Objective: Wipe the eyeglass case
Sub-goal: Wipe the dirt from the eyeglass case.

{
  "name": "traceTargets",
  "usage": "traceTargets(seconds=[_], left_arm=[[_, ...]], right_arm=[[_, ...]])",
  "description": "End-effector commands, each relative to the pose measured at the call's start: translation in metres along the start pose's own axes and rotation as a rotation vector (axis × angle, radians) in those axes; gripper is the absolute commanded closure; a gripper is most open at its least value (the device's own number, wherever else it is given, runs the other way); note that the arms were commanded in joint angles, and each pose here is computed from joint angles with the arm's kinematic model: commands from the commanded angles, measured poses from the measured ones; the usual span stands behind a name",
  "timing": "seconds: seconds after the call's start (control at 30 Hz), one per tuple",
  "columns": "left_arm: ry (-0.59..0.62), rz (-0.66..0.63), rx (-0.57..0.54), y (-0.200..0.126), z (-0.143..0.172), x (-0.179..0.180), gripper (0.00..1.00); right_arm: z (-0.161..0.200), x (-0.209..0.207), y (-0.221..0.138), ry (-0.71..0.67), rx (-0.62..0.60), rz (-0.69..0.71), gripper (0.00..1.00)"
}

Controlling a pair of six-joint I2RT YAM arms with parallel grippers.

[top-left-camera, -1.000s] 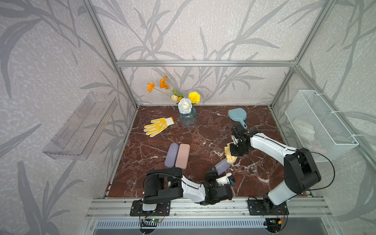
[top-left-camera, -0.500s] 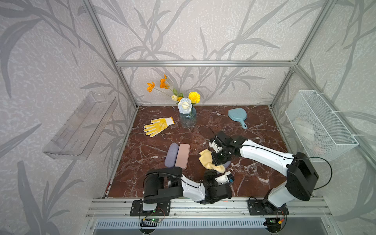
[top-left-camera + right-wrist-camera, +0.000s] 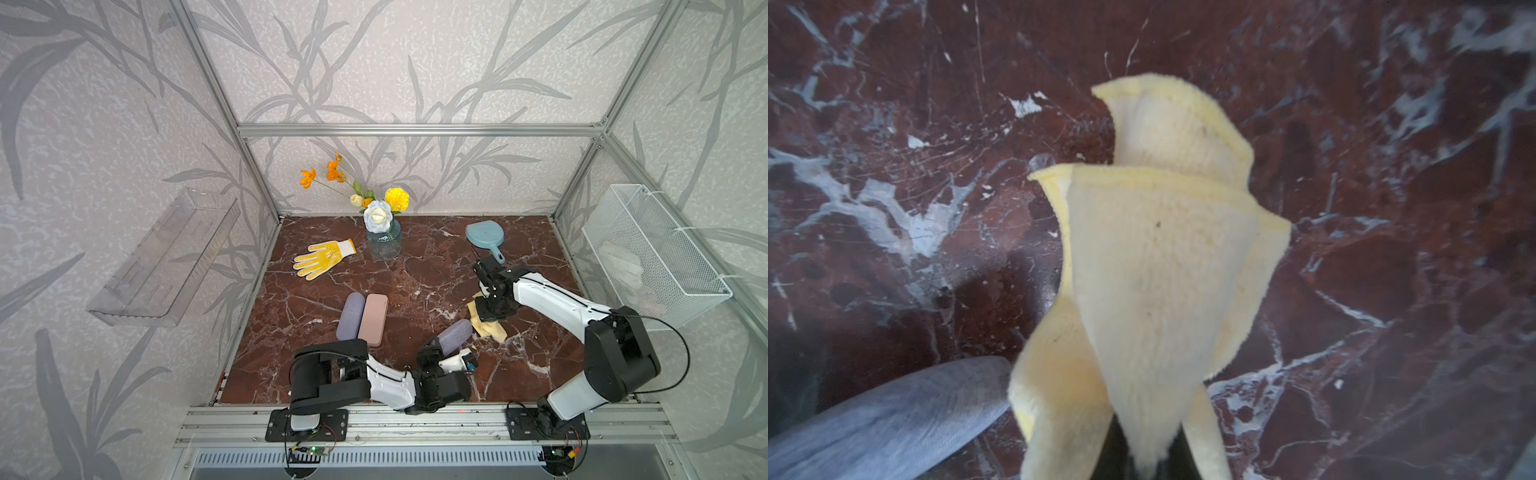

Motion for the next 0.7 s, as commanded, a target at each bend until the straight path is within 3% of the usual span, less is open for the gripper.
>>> traceTargets(seconds=[0.0, 0.23, 0.43, 0.67], left_arm=[[-0.008, 0.247, 0.047, 0.004, 0.025, -0.012, 0.96], [-0.104, 0.463, 0.037, 0.011, 0.032, -0.01, 0.96], [-0.194, 0.537, 0.058, 0.016, 0.034, -0.005, 0.98], [-0.335, 0.578, 0.159, 0.027, 0.04, 0.003, 1.0]], right_arm=[[-0.017, 0.007, -0.017, -0.185, -0.098, 0.058, 1.0], [-0.029, 0.072, 0.015, -0.329, 0.008, -0.161, 1.0], [0.008, 0.087, 0.024, -0.355, 0.12, -0.306, 1.0], [0.065, 0.079, 0.036, -0.159, 0.335, -0.411, 1.0]])
Point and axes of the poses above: each gripper's point midway between its finger pads, its own y axis out along the fingers, its own x axis along the line the jaws close on, z = x × y, the point moved 4 cm from there along -y, back along the fingers, and after that the axes turned 1 degree about y, right-handed, at the moved point
